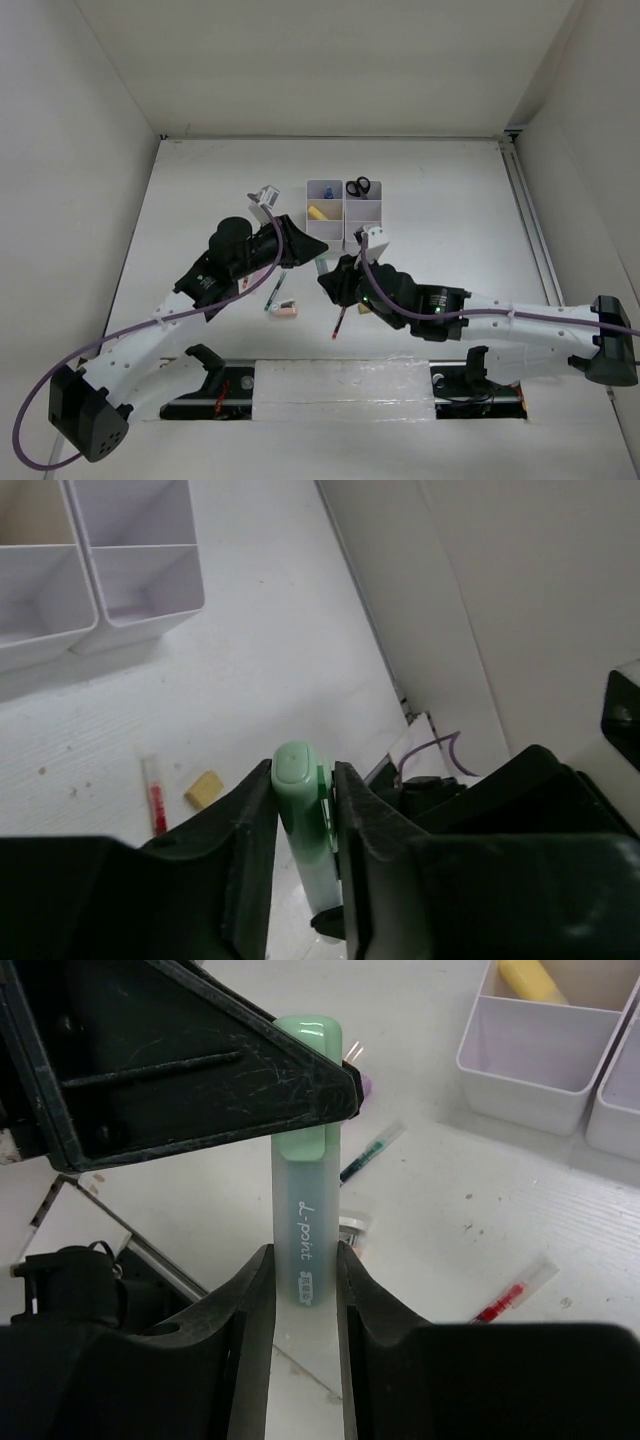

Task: Sort the stationery into containers
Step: Pass the stationery from the right arm to the left, then place the stationery into the container

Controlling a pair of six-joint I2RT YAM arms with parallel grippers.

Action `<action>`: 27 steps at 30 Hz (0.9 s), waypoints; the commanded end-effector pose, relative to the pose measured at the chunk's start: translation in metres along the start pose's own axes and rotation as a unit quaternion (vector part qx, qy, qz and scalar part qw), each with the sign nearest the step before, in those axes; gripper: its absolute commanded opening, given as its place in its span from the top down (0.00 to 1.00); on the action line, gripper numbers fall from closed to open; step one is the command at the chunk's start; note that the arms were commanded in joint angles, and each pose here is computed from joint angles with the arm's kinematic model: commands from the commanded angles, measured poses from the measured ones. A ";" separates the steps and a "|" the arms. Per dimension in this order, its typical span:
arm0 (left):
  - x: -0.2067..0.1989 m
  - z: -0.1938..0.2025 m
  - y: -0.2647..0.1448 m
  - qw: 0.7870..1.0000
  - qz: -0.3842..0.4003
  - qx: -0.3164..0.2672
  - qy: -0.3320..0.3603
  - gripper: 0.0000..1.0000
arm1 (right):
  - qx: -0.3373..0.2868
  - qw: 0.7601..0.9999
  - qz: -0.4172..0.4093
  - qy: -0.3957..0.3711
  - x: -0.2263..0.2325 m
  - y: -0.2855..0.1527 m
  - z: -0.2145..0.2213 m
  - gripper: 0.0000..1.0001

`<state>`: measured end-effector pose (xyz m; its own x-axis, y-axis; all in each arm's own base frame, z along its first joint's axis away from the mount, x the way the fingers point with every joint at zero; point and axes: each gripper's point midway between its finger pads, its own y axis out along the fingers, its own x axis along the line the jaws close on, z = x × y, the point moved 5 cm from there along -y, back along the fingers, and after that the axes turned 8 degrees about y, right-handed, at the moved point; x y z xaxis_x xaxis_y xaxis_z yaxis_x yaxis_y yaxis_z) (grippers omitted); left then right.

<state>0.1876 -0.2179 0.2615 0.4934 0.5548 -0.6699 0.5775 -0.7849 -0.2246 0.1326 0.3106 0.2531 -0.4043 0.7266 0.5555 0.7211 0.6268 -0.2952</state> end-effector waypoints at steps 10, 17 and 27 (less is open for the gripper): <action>-0.010 -0.044 0.034 0.985 -0.030 -0.109 0.132 1.00 | -0.099 0.992 0.047 0.056 -0.015 -0.019 -0.035 0.00; 0.033 -0.086 0.085 0.939 -0.169 -0.229 0.191 1.00 | -0.100 0.985 0.094 0.101 -0.054 -0.057 -0.037 0.00; 0.064 -0.108 0.124 0.894 -0.252 -0.326 0.175 1.00 | -0.086 0.986 0.028 0.140 -0.072 -0.100 -0.039 0.00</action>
<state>0.3469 -0.2542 0.2194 0.2273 0.9407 -0.2517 0.9637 -0.2545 -0.0811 0.1172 0.1889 0.2753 -0.2000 0.6561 0.7277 0.8498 0.4858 -0.2045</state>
